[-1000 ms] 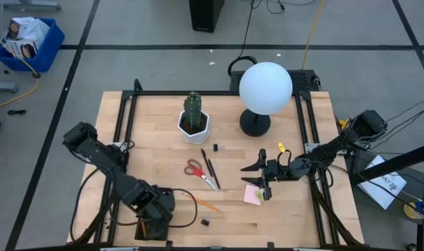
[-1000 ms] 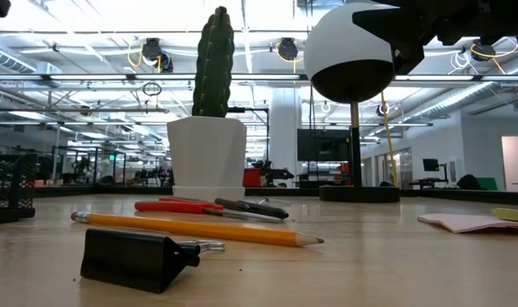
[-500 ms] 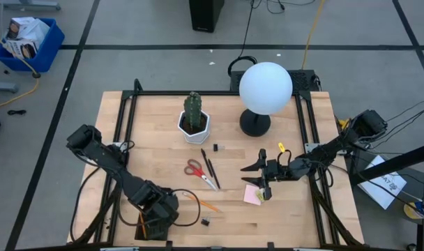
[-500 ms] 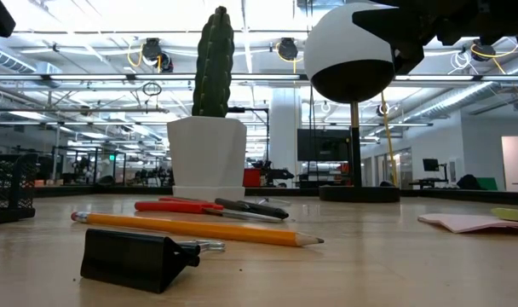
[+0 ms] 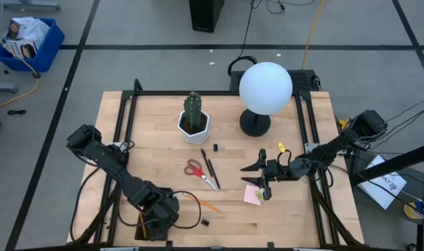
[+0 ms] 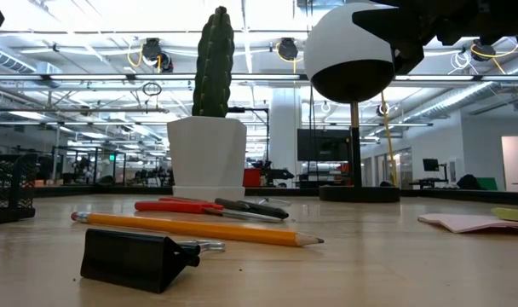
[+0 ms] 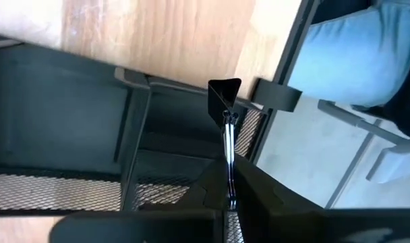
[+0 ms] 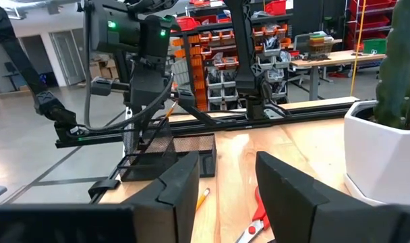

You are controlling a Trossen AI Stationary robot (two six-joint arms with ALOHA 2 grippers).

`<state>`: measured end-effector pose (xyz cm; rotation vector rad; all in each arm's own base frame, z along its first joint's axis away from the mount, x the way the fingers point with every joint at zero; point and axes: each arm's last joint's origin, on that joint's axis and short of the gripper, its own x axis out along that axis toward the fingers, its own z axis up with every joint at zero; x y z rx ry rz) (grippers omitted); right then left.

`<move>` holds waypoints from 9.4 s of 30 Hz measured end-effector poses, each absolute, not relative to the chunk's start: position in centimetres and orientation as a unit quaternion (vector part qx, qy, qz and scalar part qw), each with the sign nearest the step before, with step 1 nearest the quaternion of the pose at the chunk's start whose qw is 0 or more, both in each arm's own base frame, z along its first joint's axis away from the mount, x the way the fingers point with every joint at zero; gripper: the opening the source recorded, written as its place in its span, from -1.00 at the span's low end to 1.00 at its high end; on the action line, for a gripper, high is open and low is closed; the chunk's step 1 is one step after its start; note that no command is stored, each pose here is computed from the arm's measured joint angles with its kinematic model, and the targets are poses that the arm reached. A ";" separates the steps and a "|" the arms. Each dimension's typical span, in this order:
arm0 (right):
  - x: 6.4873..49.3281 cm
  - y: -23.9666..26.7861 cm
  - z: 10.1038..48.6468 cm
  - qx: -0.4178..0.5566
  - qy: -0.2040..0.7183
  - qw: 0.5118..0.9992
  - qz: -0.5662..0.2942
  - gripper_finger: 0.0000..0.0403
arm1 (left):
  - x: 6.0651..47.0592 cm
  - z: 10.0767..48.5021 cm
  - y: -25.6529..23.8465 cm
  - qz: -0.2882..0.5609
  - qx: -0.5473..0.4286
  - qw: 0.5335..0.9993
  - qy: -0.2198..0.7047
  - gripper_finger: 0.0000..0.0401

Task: Pick and place office supplies into organizer
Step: Put the right binder clip in the desk organizer, then put the eraser in the desk organizer

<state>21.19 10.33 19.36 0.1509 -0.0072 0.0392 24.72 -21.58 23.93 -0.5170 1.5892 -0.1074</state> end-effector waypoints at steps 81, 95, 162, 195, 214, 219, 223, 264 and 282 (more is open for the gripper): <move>19.1 17.2 16.0 0.245 0.467 0.842 -0.114 -0.36 | 30.8 24.3 -19.0 -0.044 0.020 0.925 0.376 -0.79; 20.7 18.9 13.3 0.205 0.536 0.797 -0.187 -0.36 | 29.5 24.3 -20.9 -0.072 0.028 0.922 0.381 -0.79; 20.9 15.9 15.0 0.269 0.586 0.697 -0.314 -0.36 | 30.0 24.6 -20.6 -0.080 0.049 0.927 0.362 -0.79; 19.0 14.7 14.7 0.401 0.579 0.614 -0.356 -0.35 | 29.4 22.6 -20.3 -0.080 0.057 0.923 0.373 -0.79; 18.8 14.2 13.3 0.418 0.582 0.613 -0.335 -0.44 | 29.6 22.7 -20.4 -0.087 0.060 0.927 0.361 -0.79; 18.9 14.1 13.3 0.420 0.582 0.613 -0.332 -0.71 | 29.6 22.7 -20.4 -0.087 0.061 0.927 0.361 -0.79; 19.1 14.2 13.3 0.416 0.584 0.620 -0.318 -0.92 | 29.6 22.7 -20.4 -0.087 0.061 0.927 0.360 -0.79; 23.6 15.2 21.8 0.059 0.241 0.966 -0.075 -0.94 | 33.9 23.6 -14.7 0.033 -0.046 0.953 0.296 -0.79; 23.9 14.5 22.2 -0.087 0.033 0.995 0.019 -0.94 | 34.5 25.4 -16.0 0.013 -0.068 0.978 0.195 -0.40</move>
